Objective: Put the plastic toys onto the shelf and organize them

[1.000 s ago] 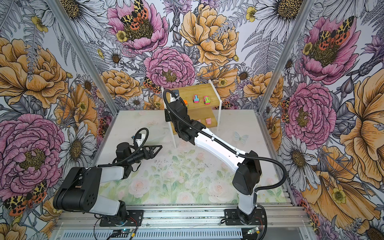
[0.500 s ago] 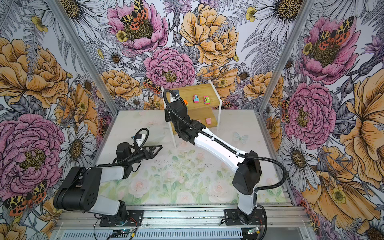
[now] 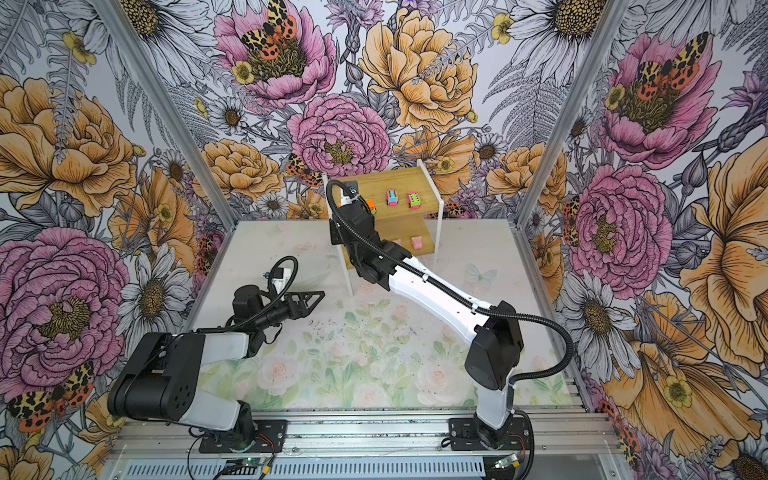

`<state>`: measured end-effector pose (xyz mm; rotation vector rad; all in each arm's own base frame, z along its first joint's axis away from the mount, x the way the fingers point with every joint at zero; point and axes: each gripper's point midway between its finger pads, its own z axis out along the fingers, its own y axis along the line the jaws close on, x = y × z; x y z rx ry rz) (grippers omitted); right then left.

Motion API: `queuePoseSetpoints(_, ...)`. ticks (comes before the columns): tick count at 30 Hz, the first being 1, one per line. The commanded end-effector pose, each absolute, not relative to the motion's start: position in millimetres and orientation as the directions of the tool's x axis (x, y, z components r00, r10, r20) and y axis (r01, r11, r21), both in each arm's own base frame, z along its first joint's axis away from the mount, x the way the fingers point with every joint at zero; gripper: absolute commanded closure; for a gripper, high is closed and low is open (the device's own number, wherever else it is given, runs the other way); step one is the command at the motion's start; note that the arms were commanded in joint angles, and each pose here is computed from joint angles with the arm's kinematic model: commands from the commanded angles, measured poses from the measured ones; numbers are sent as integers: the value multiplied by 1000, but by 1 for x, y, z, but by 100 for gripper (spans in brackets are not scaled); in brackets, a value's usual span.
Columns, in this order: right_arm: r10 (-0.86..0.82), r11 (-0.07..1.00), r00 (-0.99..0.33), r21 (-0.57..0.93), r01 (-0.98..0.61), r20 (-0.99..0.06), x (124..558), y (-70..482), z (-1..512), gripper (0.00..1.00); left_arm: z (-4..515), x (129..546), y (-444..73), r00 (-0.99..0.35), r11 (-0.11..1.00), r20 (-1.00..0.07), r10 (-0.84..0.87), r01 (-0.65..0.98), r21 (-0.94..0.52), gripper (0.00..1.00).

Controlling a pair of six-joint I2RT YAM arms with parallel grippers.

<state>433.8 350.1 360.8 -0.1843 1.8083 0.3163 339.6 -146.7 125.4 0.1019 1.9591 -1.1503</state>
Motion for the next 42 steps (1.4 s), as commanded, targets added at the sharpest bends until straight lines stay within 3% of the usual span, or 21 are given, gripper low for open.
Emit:
queuePoseSetpoints(1, 68, 941, -255, 146, -304, -965, 424, 342, 373, 58, 138, 343, -151, -604, 565, -740, -297, 514, -646, 1)
queuePoseSetpoints(12, 66, 924, -268, 161, -348, -961, 397, 332, 376, 53, 138, 343, -152, -605, 564, -739, -297, 513, -647, 1)
queuePoseSetpoints(21, 8, 842, -291, 164, -514, -957, 340, 317, 374, 49, 137, 344, -151, -605, 566, -738, -298, 511, -647, 1)
queuePoseSetpoints(24, -49, 871, -239, 76, -485, -970, 325, 281, 377, 48, 138, 343, -152, -606, 565, -738, -298, 511, -648, 1)
queuePoseSetpoints(32, -138, 976, -144, -109, -191, -980, 310, 112, 370, 41, 150, 352, -144, -572, 614, -759, -312, 488, -621, 1)
queuePoseSetpoints(36, -117, 993, -197, -110, -48, -973, 311, 47, 337, 39, 168, 364, -127, -504, 711, -805, -314, 437, -551, 1)
queuePoseSetpoints(42, -170, 985, -260, -172, -16, -951, 329, 20, 254, 39, 192, 378, -88, -401, 886, -891, -215, 304, -350, 1)
